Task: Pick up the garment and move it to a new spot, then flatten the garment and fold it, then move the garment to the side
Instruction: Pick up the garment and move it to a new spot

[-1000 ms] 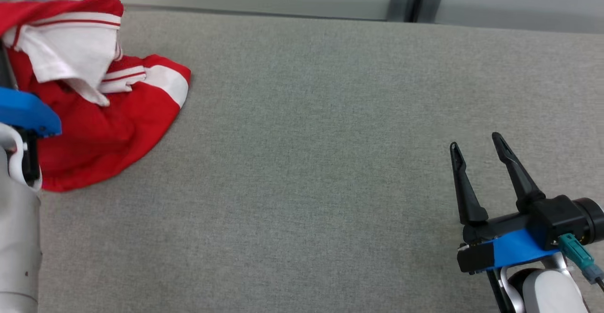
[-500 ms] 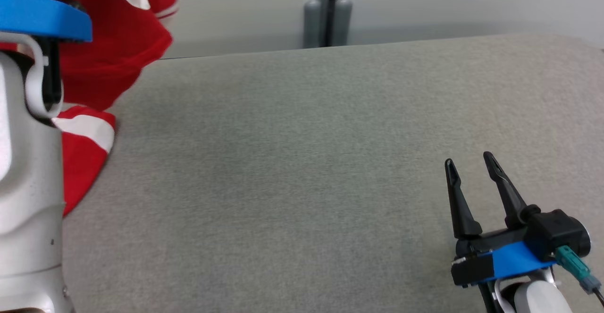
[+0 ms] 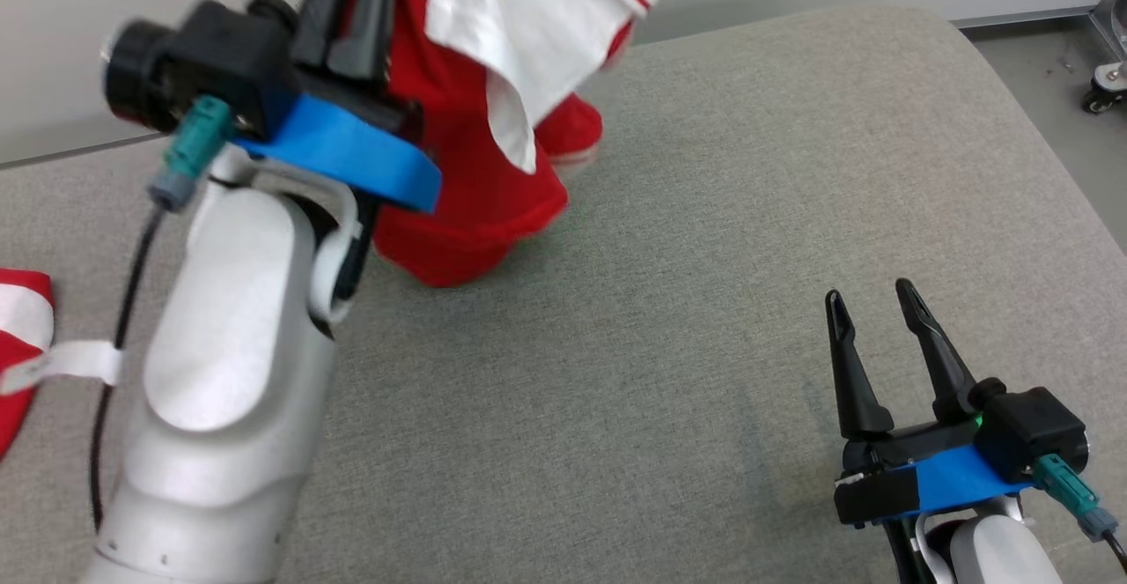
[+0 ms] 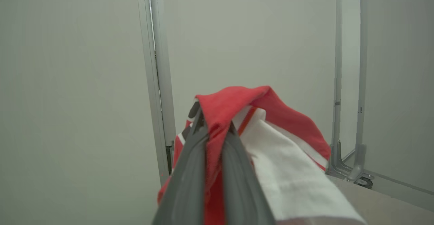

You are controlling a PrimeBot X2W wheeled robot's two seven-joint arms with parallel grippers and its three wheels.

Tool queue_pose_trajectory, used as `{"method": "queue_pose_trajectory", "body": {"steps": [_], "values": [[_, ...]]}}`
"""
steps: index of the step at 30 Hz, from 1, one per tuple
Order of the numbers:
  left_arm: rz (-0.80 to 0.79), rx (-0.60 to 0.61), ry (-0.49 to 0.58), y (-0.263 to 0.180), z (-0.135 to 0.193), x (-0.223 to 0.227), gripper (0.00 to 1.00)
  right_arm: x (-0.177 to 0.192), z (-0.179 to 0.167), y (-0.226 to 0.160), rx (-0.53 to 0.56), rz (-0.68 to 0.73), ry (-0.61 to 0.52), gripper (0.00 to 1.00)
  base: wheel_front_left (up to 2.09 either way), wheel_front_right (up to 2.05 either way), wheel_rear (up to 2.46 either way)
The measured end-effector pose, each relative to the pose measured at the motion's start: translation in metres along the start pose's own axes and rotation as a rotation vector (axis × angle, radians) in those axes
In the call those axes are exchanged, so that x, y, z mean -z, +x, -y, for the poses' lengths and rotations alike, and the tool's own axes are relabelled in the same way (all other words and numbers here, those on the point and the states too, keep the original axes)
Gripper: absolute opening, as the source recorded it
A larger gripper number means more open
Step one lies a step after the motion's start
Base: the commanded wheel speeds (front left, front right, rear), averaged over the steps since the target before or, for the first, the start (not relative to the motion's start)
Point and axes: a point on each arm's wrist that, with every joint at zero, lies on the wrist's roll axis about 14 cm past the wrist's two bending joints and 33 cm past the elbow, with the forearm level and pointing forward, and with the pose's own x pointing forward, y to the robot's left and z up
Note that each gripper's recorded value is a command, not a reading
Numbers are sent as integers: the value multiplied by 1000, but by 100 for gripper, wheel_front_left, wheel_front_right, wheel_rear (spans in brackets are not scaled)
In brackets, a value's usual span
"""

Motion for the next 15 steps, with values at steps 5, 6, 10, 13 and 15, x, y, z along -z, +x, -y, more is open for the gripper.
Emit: {"method": "queue_pose_trajectory", "body": {"steps": [5, 6, 10, 13, 15], "values": [[-181, 20, -115, -35, 30, 74, 0, 3, 3, -1, 10, -7, -1, 100, 0, 0, 0], [-226, 23, -134, -45, 37, 89, 0, 3, 4, -1, 11, -7, -1, 100, 0, 0, 0], [-369, 35, -212, -89, 64, 136, 0, 6, 2, 0, 7, -15, 0, 100, 0, 0, 0], [-457, 64, -248, -120, 88, 157, 0, 6, -1, 2, -3, -13, 2, 100, 0, 0, 0], [-499, 85, -269, -138, 103, 165, 44, 5, -5, 3, -15, -11, 2, 100, 0, 0, 0]]}}
